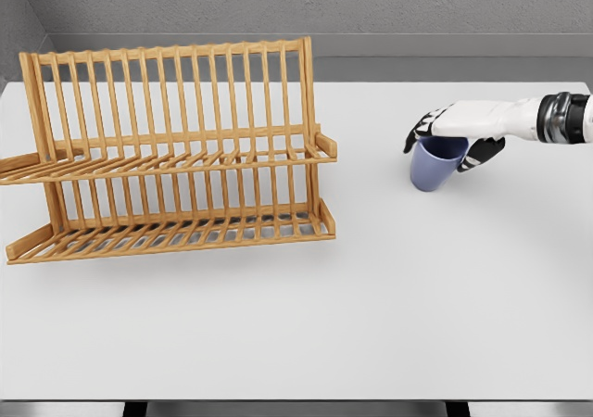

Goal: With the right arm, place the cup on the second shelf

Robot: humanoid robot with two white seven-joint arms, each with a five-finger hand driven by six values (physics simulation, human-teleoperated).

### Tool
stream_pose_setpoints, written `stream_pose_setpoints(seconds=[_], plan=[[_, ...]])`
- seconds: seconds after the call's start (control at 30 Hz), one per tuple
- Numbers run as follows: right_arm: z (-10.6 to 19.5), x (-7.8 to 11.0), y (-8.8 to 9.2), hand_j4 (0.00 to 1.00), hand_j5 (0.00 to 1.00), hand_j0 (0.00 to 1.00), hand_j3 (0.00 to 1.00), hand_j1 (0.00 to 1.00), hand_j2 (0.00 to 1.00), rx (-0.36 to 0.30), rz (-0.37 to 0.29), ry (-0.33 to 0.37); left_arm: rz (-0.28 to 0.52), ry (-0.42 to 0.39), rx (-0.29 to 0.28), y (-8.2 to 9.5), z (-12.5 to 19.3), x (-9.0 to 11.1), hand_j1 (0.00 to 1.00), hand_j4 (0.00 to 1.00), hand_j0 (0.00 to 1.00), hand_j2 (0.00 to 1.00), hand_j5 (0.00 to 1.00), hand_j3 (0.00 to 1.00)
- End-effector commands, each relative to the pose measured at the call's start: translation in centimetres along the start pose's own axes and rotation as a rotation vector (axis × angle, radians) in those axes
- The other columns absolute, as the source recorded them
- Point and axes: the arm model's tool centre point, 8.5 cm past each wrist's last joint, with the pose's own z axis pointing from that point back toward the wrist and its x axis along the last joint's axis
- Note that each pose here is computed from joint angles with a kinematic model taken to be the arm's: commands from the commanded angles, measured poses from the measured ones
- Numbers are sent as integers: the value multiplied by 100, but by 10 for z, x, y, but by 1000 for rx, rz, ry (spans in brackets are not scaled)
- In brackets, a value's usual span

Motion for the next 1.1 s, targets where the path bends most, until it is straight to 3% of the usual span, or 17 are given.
stream_pose_setpoints(seconds=[0.0,0.33,0.67,0.8,1.07], plan=[[1,-1,0,64,64,64,64,64,64,-3,-4,2,0,-2,0,0,0,1,100,100,100,100,100,100],[14,-4,-24,65,65,65,65,65,65,-43,29,22,0,-2,0,0,0,1,100,100,100,100,100,100],[42,-7,-62,65,65,65,65,65,65,-167,57,48,0,-2,0,0,0,1,100,100,100,100,100,100],[45,1,-72,65,65,65,65,65,65,-194,82,32,0,0,0,0,0,0,100,100,100,100,100,100],[59,35,-100,65,65,65,65,65,65,-251,201,-22,0,-2,-1,0,0,1,100,100,100,100,100,100]])
